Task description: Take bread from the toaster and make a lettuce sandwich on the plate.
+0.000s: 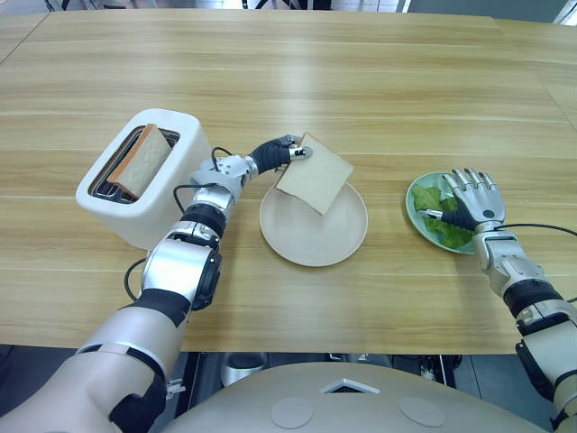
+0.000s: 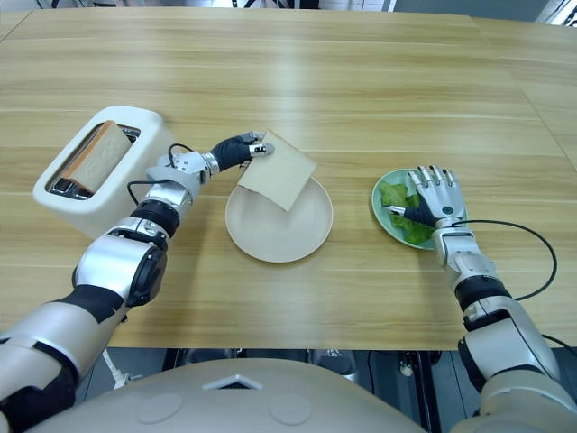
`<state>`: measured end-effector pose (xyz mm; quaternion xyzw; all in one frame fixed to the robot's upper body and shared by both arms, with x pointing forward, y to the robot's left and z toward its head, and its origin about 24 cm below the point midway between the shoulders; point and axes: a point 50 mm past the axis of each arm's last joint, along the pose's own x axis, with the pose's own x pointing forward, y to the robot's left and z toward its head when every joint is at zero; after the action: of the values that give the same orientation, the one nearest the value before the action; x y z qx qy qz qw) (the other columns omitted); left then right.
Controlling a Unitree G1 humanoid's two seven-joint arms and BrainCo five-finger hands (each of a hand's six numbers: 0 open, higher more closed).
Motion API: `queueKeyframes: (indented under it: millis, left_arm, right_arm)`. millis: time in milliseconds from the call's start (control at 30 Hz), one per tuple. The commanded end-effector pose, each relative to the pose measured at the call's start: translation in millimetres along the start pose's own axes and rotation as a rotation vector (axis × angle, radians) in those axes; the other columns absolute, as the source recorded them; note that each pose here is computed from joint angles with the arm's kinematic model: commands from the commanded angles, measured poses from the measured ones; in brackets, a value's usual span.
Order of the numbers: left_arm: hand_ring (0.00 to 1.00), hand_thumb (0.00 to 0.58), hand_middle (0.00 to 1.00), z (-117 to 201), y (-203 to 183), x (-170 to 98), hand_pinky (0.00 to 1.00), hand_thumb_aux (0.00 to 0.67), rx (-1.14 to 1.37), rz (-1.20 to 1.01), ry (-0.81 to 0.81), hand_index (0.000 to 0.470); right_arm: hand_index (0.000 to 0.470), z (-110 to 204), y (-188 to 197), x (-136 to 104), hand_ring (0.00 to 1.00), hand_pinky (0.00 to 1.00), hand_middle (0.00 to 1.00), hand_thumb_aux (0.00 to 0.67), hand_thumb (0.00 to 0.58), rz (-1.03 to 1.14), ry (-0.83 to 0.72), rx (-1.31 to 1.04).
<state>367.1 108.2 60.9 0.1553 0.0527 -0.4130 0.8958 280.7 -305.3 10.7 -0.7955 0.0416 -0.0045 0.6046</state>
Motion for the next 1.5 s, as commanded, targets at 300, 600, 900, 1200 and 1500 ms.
queueKeyframes:
  millis: [300,600,900,1200,1500]
  left_arm:
    - [0.82,0.580,0.82,-36,-28,2,0.82,0.670,0.096,-0.043,0.203,0.460]
    - [0.00,0.000,0.00,-34,-26,3,0.00,0.000,0.275,0.018,0.208,0.000]
    - [0.00,0.000,0.00,-21,-17,2,0.00,0.000,0.369,0.086,0.135,0.000]
    - [0.00,0.000,0.00,-12,-6,-3,0.00,0.000,0.375,0.136,0.068,0.000]
    - [0.00,0.000,0.00,-14,-12,-2,0.00,0.000,0.363,0.123,0.044,0.000]
  right_arm:
    - [0.262,12,26,-6,0.00,0.00,0.00,0.381,0.472,0.199,-0.042,0.028]
    - [0.460,13,24,-6,0.00,0.00,0.00,0.670,0.580,0.174,-0.050,0.046]
    - [0.460,16,2,2,0.00,0.00,0.00,0.670,0.580,0.007,-0.071,0.095]
    - [0.460,19,-18,3,0.00,0.00,0.00,0.670,0.580,-0.116,-0.089,0.171]
    - [0.460,17,-37,0,0.00,0.00,0.00,0.670,0.580,-0.232,-0.098,0.232]
